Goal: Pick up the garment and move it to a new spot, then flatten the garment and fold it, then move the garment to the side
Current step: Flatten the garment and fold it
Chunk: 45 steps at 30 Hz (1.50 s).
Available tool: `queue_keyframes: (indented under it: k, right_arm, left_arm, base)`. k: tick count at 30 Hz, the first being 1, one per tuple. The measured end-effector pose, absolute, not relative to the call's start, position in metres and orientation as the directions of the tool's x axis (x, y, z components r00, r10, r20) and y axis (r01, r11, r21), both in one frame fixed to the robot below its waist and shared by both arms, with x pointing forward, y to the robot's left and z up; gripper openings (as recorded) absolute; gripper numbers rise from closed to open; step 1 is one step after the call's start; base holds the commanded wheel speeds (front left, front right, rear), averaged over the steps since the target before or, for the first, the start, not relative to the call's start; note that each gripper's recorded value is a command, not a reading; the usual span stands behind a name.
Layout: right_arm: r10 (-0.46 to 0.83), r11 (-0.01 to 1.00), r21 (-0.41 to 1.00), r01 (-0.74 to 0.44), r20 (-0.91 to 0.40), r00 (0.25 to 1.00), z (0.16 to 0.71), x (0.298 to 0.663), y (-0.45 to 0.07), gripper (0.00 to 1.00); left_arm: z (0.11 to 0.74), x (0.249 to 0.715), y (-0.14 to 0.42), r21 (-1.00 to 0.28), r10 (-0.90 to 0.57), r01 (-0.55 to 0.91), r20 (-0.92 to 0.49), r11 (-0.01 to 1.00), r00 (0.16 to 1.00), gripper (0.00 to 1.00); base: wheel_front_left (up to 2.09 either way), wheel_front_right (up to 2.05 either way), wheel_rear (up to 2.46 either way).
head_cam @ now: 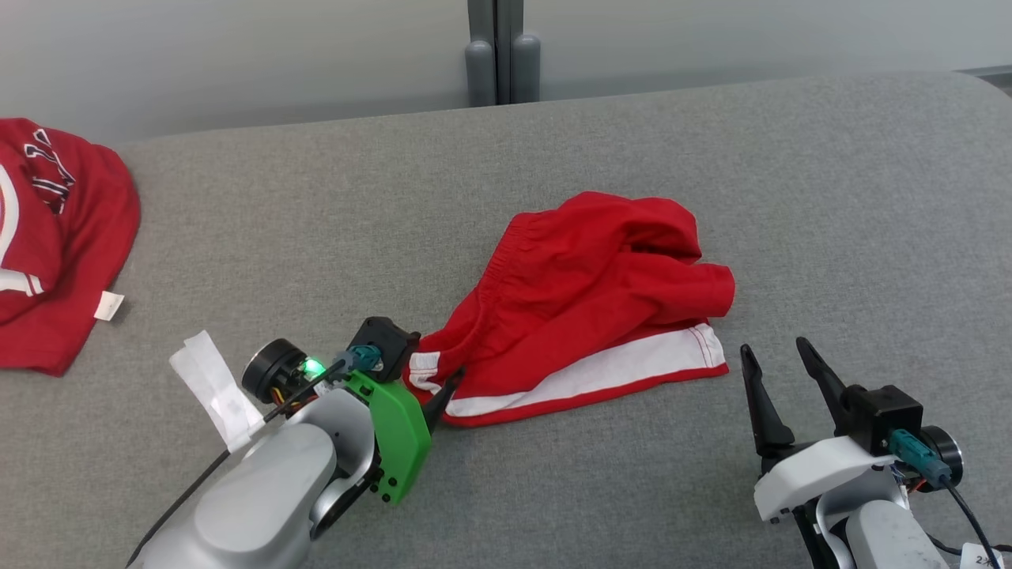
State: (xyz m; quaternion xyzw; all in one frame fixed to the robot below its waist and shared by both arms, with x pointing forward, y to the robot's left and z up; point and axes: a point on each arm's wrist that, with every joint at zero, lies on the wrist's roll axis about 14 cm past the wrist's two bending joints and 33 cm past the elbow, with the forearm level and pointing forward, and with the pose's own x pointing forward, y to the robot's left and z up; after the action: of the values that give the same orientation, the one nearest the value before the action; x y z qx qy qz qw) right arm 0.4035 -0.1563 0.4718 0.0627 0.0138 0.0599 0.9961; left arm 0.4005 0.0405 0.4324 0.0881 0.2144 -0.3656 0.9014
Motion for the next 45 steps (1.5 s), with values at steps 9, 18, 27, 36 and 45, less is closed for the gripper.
queue_keyframes:
  k: [9,18,27,36,45]
  right_arm:
    - [0.114,0.986,0.126,-0.107,-0.05,0.992,0.46,0.412,-0.159,1.0]
    - [0.131,0.984,0.128,-0.124,-0.045,0.99,0.461,0.418,-0.153,1.0]
    - [0.136,0.984,0.119,-0.13,-0.042,0.99,0.461,0.422,-0.151,1.0]
    - [0.15,0.988,0.046,-0.146,-0.112,0.982,0.443,0.423,-0.151,1.0]
    - [0.245,0.965,-0.024,-0.26,-0.259,0.934,0.426,0.441,-0.126,1.0]
  left_arm:
    - [0.402,0.402,0.049,-0.037,-0.609,0.704,-0.536,0.709,0.585,1.0]
    - [0.389,0.39,0.06,-0.076,-0.601,0.694,-0.572,0.716,0.558,0.46]
    - [0.386,0.387,0.043,-0.109,-0.636,0.716,-0.565,0.69,0.526,0.36]
    - [0.392,0.395,0.047,-0.128,-0.644,0.693,-0.519,0.709,0.562,0.0]
    - [0.407,0.401,0.05,-0.207,-0.647,0.624,-0.401,0.753,0.648,0.0]
  base:
    - [0.0,0.0,0.0]
    - [0.0,0.0,0.0]
    - [0.0,0.0,0.0]
    - [0.0,0.0,0.0]
    - [0.0,0.0,0.0]
